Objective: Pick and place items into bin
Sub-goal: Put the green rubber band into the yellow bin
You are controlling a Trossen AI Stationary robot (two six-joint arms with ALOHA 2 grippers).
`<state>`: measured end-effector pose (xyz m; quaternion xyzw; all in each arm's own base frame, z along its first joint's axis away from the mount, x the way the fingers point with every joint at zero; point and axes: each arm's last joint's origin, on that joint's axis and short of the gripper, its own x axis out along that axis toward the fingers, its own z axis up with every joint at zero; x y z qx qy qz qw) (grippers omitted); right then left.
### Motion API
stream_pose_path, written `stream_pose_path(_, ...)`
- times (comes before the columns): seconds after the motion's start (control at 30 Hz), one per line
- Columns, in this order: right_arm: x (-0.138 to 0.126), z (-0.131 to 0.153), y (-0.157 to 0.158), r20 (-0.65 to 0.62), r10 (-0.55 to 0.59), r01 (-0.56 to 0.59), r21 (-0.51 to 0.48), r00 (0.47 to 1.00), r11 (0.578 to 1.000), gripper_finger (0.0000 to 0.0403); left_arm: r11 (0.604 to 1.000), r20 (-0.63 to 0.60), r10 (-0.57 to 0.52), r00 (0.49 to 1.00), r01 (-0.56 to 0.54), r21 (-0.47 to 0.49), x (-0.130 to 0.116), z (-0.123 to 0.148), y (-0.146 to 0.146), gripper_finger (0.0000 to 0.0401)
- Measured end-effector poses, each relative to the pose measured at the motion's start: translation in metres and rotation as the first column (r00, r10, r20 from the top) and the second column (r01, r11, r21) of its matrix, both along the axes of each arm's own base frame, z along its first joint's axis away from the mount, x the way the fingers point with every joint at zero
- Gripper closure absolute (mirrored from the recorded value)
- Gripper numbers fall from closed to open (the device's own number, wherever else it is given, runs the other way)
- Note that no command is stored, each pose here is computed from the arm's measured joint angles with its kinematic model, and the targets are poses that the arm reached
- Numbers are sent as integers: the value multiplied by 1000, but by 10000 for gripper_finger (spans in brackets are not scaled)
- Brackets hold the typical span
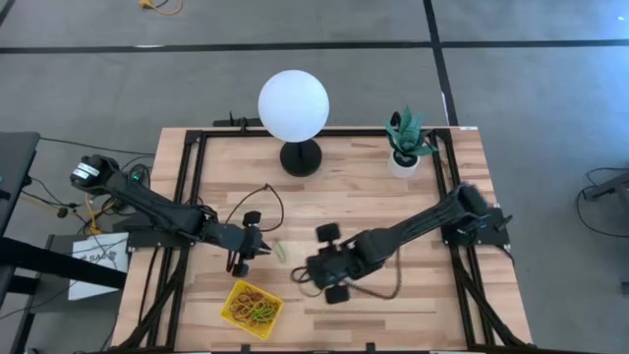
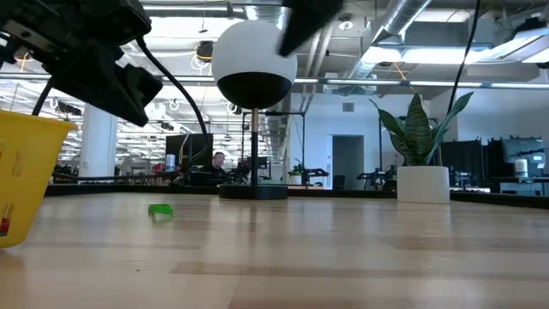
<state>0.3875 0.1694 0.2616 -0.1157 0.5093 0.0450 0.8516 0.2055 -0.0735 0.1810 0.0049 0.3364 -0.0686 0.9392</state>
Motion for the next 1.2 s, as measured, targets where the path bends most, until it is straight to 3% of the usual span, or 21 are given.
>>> stream_pose_path(0.23,-75,-25,-25,58,-181,176,84,982,981,336,999,-61,-43,997,44,23,14,-24,-6,298)
stream_pose_path(0.4,-126,-47,-30,144,-370,335,219,918,916,336,993,-93,-115,989,117,20,21,-40,-11,268)
stream_pose_path(0.53,-153,-63,-26,189,-447,387,285,874,877,336,992,-106,-84,991,93,84,25,-48,-9,264)
stream_pose_path(0.77,-177,-82,-10,252,-470,400,281,846,872,336,990,-134,-56,989,73,121,35,-69,-4,264)
stream_pose_path(0.97,-182,-93,2,234,-485,414,294,842,861,336,996,-141,-33,989,44,80,42,-79,0,267)
stream_pose_path(1.07,-183,-97,6,226,-491,420,299,842,857,336,998,-165,-35,986,43,44,41,-80,2,296)
stream_pose_path(1.2,-182,-106,12,213,-513,438,317,832,842,336,997,-148,-74,986,78,22,42,-79,-1,378)
